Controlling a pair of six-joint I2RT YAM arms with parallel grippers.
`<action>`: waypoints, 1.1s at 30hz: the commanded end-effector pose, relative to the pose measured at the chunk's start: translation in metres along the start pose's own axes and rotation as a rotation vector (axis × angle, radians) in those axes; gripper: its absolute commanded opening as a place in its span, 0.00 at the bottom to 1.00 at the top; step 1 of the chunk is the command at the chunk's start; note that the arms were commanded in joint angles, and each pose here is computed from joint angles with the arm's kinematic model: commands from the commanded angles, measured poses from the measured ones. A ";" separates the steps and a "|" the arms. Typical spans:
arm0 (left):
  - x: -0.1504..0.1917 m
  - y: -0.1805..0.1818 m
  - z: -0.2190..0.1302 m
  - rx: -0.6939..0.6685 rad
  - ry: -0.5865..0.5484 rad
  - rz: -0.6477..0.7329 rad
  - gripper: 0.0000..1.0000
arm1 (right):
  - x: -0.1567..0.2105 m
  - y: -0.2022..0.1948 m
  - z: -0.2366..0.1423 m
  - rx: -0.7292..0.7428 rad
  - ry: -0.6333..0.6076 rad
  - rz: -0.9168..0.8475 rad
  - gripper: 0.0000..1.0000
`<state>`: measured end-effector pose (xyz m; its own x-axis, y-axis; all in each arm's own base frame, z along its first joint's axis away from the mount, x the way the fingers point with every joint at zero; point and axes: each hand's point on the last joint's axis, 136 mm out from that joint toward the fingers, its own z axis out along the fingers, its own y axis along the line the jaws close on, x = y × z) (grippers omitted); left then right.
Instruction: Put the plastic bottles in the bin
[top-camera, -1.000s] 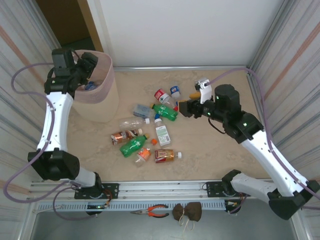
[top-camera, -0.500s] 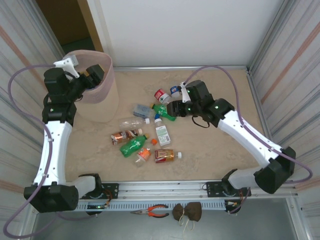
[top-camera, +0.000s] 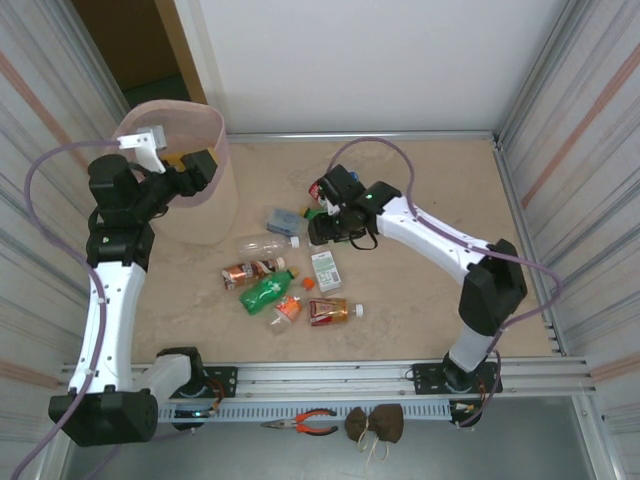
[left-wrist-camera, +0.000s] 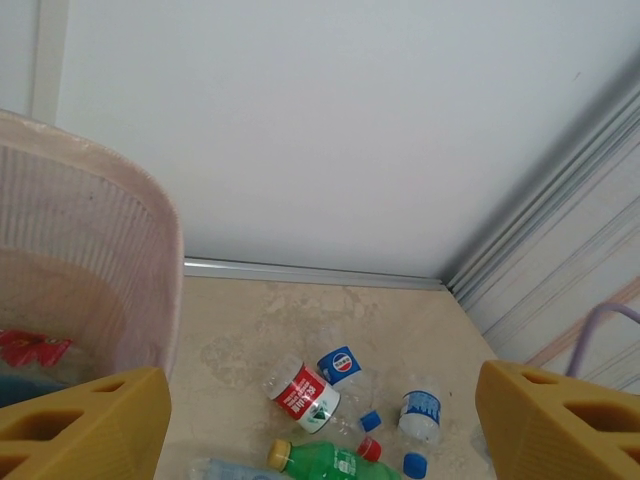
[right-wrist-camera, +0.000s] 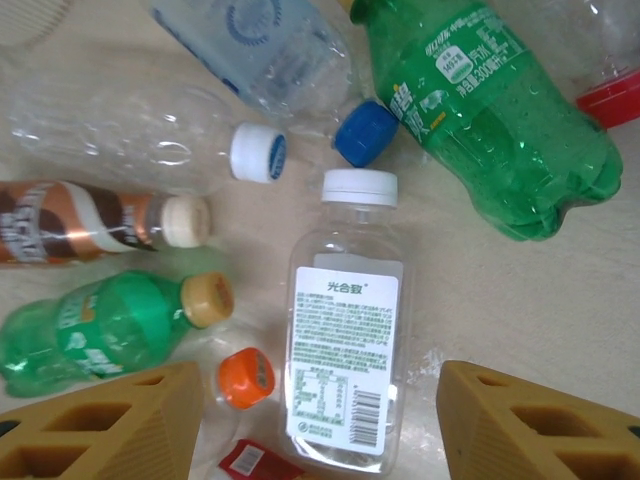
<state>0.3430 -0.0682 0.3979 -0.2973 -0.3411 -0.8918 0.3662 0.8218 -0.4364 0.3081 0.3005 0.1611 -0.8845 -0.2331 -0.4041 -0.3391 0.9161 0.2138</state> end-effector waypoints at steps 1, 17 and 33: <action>-0.003 -0.008 -0.006 0.033 -0.025 0.039 0.80 | 0.007 -0.011 0.013 0.109 0.059 -0.011 0.65; 0.007 -0.003 -0.003 0.032 -0.008 0.013 0.81 | 0.016 0.000 0.092 0.200 0.192 -0.023 0.81; 0.011 0.001 0.000 0.030 0.005 0.004 0.81 | 0.038 -0.016 0.128 0.273 0.279 -0.018 0.75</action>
<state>0.3435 -0.0696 0.3814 -0.3229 -0.3415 -0.8827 0.3627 0.8168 -0.4487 0.3206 0.3174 0.0238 -0.9386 -0.3155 -0.1395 -0.3124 0.9489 -0.0442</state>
